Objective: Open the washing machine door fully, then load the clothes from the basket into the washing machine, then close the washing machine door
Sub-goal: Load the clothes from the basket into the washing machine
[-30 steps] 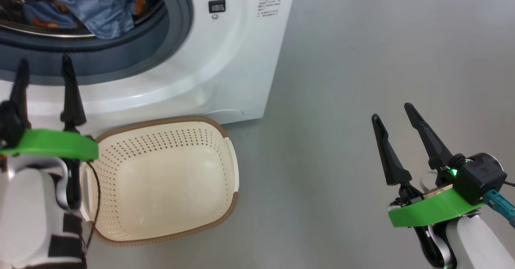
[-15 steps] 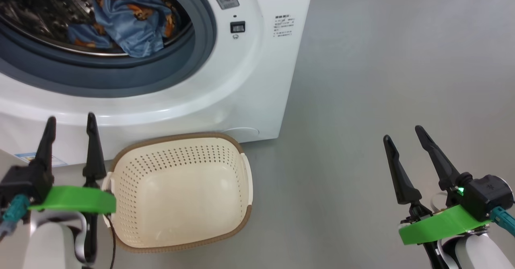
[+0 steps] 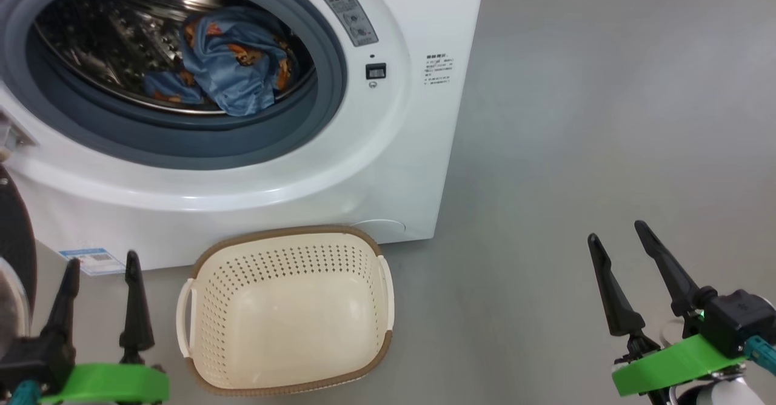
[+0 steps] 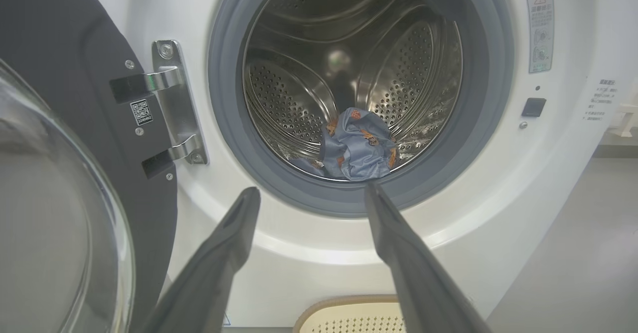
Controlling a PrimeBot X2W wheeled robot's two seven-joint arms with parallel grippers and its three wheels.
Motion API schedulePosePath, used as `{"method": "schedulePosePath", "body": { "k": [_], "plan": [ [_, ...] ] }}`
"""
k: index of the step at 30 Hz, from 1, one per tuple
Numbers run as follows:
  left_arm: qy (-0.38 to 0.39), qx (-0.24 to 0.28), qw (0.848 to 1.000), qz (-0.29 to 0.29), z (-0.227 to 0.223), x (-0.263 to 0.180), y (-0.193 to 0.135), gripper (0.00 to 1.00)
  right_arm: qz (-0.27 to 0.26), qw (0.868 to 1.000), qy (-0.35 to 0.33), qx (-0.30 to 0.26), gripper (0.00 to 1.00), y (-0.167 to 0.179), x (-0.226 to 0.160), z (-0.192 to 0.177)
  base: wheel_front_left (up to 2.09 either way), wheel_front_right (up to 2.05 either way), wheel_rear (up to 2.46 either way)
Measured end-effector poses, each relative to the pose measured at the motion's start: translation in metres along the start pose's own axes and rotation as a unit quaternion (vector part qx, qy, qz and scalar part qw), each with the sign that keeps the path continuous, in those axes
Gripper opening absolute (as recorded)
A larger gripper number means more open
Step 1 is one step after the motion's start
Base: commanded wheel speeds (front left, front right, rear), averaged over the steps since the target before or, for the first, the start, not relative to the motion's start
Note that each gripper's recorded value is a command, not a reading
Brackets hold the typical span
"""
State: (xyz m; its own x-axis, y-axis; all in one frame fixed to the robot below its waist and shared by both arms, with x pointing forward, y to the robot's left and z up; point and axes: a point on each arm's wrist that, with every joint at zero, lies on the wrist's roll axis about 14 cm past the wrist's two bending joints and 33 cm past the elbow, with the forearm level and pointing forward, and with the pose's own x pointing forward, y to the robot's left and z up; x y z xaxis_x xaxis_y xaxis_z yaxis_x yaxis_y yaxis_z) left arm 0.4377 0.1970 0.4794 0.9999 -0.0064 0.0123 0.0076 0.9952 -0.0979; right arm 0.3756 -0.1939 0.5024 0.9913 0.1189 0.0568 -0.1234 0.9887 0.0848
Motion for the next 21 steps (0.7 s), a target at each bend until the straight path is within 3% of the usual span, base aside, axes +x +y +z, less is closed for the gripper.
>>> {"method": "schedulePosePath", "body": {
  "k": [21],
  "plan": [
    [-0.015, 0.004, 1.0, 0.017, 0.011, -0.036, 0.009, 1.0, 0.004, 1.0, 0.003, 0.001, 1.0, 0.004, -0.014, 0.0, 0.0, 0.0, 0.0]
  ]
}}
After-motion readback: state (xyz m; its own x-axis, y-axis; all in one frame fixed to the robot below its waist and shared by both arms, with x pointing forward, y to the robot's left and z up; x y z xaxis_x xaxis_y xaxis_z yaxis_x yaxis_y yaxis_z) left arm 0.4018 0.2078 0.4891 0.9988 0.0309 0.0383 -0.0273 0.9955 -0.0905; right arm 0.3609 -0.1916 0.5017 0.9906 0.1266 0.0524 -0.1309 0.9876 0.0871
